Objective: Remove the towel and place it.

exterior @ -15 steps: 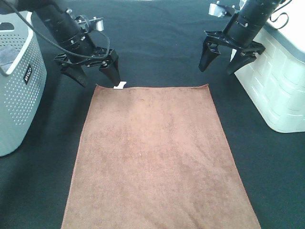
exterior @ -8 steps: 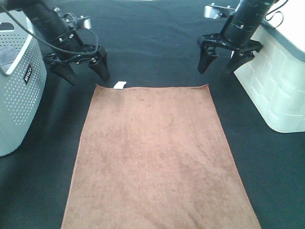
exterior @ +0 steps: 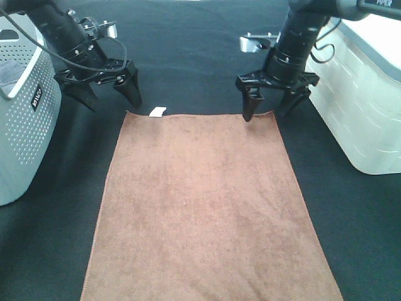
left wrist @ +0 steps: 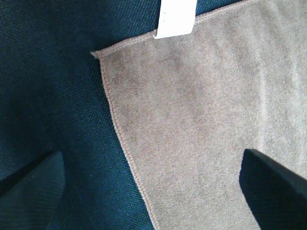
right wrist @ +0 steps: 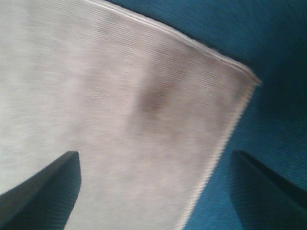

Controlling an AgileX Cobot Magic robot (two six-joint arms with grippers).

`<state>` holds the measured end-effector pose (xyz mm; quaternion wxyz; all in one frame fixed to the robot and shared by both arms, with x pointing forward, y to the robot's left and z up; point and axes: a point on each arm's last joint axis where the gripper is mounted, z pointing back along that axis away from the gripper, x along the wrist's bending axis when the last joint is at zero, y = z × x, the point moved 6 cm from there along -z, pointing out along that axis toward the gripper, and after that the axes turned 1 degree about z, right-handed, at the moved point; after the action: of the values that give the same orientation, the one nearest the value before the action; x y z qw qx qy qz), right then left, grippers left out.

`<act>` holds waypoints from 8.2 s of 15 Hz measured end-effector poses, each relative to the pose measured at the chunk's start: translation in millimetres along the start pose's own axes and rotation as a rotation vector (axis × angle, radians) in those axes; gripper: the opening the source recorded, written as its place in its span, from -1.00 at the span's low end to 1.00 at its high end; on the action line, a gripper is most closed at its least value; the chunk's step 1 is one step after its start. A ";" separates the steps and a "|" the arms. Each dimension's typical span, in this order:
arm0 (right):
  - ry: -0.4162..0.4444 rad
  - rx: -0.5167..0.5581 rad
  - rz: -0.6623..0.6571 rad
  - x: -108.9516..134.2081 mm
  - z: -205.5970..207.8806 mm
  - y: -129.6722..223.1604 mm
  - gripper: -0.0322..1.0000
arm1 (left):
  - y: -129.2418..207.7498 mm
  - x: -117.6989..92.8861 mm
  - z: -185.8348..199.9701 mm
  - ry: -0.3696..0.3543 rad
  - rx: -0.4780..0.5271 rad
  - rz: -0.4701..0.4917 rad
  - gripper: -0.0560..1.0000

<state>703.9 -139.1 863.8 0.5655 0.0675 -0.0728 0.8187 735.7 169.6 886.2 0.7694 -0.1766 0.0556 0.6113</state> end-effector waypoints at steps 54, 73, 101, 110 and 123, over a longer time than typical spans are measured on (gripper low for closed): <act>-0.007 -0.363 -0.047 -34.3 -0.3 -59.0 -0.92 | -29.4 -13.1 -58.8 -0.053 -0.189 -0.059 -0.89; 0.151 -0.838 0.071 -48.4 53.0 -122.6 -0.92 | -116.8 -16.3 9.3 -0.185 -0.720 -0.207 -0.89; 0.153 -0.838 -0.012 -92.1 -29.2 -134.5 -0.84 | -116.4 23.2 -89.0 -0.208 -0.820 -0.145 -0.32; 0.146 -0.833 -0.017 -93.0 -31.0 -134.5 0.53 | -117.4 24.5 -87.9 -0.239 -0.826 -0.192 -0.25; 0.043 -0.684 0.110 -8.7 201.8 -54.2 0.56 | -74.3 -28.9 105.9 -0.267 -0.487 -0.164 0.44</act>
<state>763.4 -167.6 1062.3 0.5120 -0.1473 -0.3347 0.7773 786.2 164.8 1008.7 0.7516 -0.2782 -0.2092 0.5603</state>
